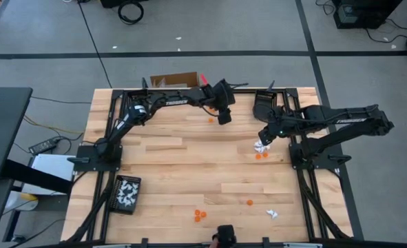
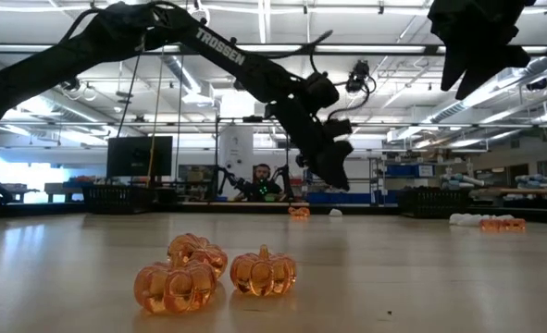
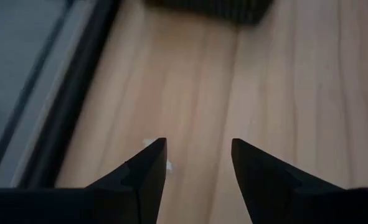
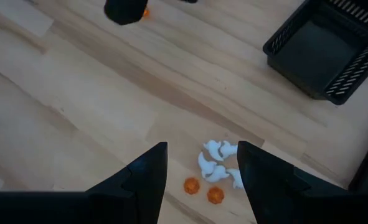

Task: Sort Halloween decoration
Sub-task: Put the white ghost toy into the bottom black basket

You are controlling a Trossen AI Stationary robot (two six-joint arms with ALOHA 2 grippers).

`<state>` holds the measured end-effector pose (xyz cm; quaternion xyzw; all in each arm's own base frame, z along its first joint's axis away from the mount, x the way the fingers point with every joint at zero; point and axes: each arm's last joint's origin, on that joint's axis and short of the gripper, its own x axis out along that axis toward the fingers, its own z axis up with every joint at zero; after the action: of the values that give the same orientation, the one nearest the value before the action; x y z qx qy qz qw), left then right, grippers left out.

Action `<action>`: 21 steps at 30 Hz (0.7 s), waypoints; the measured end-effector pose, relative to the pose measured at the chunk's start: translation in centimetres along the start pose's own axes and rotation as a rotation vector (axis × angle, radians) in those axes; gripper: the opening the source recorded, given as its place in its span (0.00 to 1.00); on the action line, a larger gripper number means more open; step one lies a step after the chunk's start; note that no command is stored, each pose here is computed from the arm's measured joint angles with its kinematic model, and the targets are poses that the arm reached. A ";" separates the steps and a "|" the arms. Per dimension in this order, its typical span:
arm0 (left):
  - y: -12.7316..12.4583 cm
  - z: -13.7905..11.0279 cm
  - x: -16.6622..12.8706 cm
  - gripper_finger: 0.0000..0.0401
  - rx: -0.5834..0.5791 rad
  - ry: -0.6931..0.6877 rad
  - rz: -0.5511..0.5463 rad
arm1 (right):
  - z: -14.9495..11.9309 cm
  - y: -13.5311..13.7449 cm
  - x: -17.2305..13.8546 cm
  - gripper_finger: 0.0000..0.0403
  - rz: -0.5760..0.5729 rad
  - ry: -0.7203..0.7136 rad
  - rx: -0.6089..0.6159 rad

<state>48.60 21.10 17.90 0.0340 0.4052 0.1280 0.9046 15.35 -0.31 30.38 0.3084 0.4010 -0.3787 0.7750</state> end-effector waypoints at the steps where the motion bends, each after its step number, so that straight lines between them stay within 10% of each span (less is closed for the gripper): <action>1: 0.1 -0.1 0.0 0.47 0.000 0.010 -0.001 | 0.0 0.0 0.0 0.50 -0.002 -0.001 0.009; 21: 4.8 -2.6 -0.5 0.45 -0.182 0.100 -0.091 | 0.4 -0.3 0.2 0.50 -0.027 -0.025 0.055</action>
<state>45.35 25.46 17.31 -0.0731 0.4375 0.1248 0.8875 15.34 -0.85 30.40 0.3194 0.3849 -0.4038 0.7660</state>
